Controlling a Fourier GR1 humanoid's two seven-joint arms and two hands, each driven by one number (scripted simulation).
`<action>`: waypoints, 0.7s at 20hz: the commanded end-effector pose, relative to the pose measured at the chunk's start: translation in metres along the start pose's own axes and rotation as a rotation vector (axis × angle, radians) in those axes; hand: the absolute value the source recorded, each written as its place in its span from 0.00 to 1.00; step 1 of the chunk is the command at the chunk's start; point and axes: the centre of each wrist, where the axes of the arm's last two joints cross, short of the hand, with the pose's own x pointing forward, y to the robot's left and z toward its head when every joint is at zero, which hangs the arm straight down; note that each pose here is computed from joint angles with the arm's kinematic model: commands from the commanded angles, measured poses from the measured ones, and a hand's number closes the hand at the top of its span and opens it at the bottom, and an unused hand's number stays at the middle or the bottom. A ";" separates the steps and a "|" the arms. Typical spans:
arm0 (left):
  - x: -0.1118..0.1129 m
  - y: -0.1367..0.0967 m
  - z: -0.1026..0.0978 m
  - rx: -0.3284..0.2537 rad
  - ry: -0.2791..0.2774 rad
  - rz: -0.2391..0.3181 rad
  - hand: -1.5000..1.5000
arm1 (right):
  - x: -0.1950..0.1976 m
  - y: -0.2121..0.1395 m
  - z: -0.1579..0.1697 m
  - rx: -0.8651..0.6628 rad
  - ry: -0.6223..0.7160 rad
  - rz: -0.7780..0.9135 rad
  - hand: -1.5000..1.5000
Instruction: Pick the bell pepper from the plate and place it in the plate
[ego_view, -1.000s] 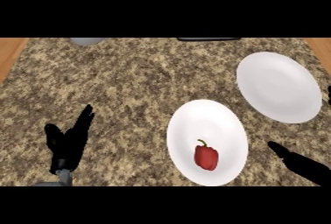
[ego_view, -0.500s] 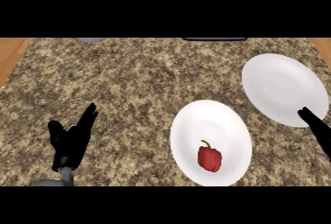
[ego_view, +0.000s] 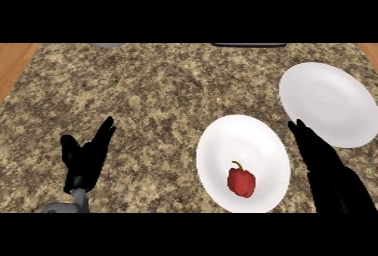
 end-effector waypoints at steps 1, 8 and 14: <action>0.000 -0.009 0.004 -0.020 0.043 0.031 0.50 | 0.012 0.000 -0.003 0.025 0.104 0.081 0.00; -0.011 0.009 -0.001 -0.033 0.041 0.017 0.50 | 0.042 0.056 -0.018 0.129 0.131 0.036 0.00; -0.030 -0.007 0.011 -0.032 0.050 0.036 0.50 | 0.051 0.075 -0.003 0.128 0.124 0.043 0.00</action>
